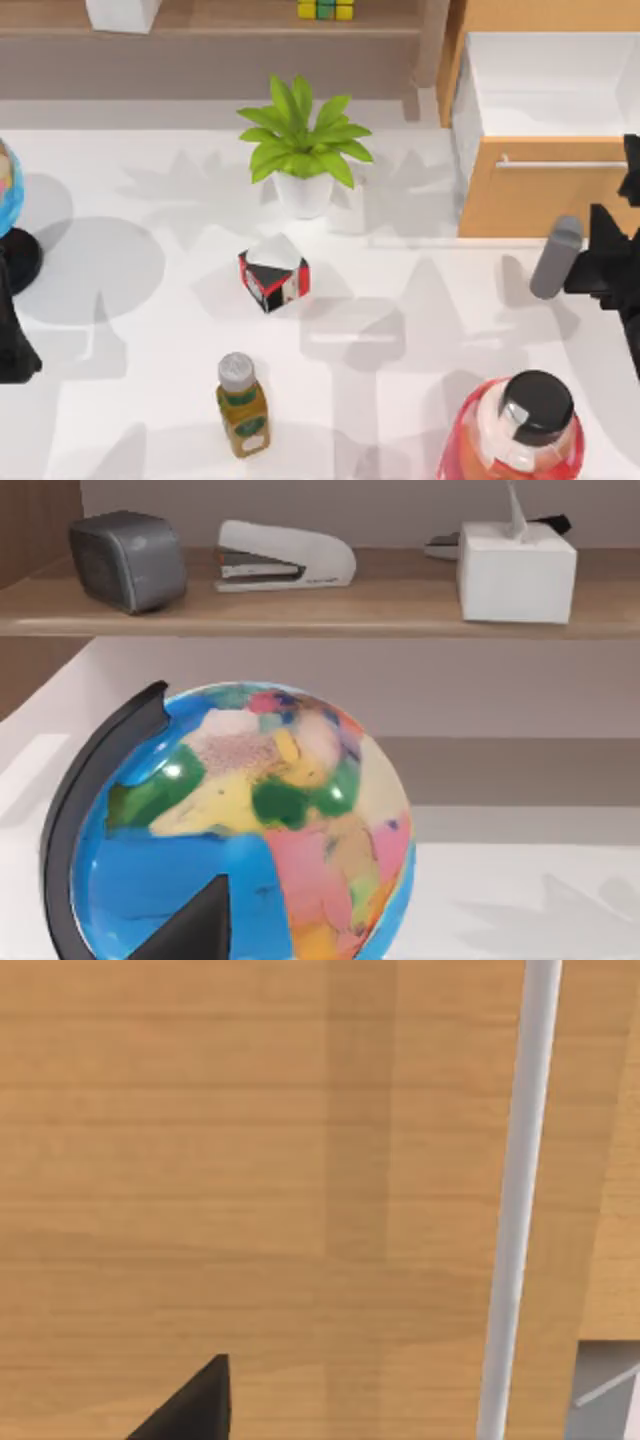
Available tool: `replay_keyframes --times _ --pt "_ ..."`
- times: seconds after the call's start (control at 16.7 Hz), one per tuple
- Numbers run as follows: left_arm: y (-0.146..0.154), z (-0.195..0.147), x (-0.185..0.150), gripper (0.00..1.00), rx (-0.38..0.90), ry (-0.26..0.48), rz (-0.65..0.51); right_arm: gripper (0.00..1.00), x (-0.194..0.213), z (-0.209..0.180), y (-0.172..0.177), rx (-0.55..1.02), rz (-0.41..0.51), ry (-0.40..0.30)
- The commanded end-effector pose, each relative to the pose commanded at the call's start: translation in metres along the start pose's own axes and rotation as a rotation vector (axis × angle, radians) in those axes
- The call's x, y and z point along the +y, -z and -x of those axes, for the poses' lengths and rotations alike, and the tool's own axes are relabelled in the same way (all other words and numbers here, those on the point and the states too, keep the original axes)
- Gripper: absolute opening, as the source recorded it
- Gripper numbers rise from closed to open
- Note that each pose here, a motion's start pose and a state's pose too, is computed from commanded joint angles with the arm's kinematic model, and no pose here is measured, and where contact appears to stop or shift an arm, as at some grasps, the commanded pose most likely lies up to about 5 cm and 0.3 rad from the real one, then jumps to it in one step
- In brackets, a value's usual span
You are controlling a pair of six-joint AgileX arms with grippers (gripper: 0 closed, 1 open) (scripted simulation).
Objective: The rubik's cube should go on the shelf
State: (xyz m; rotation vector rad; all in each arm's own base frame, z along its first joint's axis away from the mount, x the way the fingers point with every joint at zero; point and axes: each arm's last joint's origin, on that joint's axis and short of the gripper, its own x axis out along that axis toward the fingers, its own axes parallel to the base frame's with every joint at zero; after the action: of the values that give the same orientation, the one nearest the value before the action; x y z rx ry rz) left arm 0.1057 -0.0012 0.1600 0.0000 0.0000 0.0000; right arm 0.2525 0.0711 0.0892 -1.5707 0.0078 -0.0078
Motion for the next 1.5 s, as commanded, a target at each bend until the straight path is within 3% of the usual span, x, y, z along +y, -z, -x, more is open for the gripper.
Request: replay_keyframes --times 0.06,0.84,1.5 --pt "0.0 0.0 0.0 1.0 0.0 0.0 0.0 1.0 0.0 0.0 0.0 0.0 0.0 0.0" --pt "0.0 0.0 0.0 1.0 0.0 0.0 0.0 0.02 0.0 0.0 0.0 0.0 0.0 0.0" --pt "0.0 0.0 0.0 1.0 0.0 0.0 0.0 0.0 0.0003 -0.0038 -0.0004 -0.001 0.0 -0.001"
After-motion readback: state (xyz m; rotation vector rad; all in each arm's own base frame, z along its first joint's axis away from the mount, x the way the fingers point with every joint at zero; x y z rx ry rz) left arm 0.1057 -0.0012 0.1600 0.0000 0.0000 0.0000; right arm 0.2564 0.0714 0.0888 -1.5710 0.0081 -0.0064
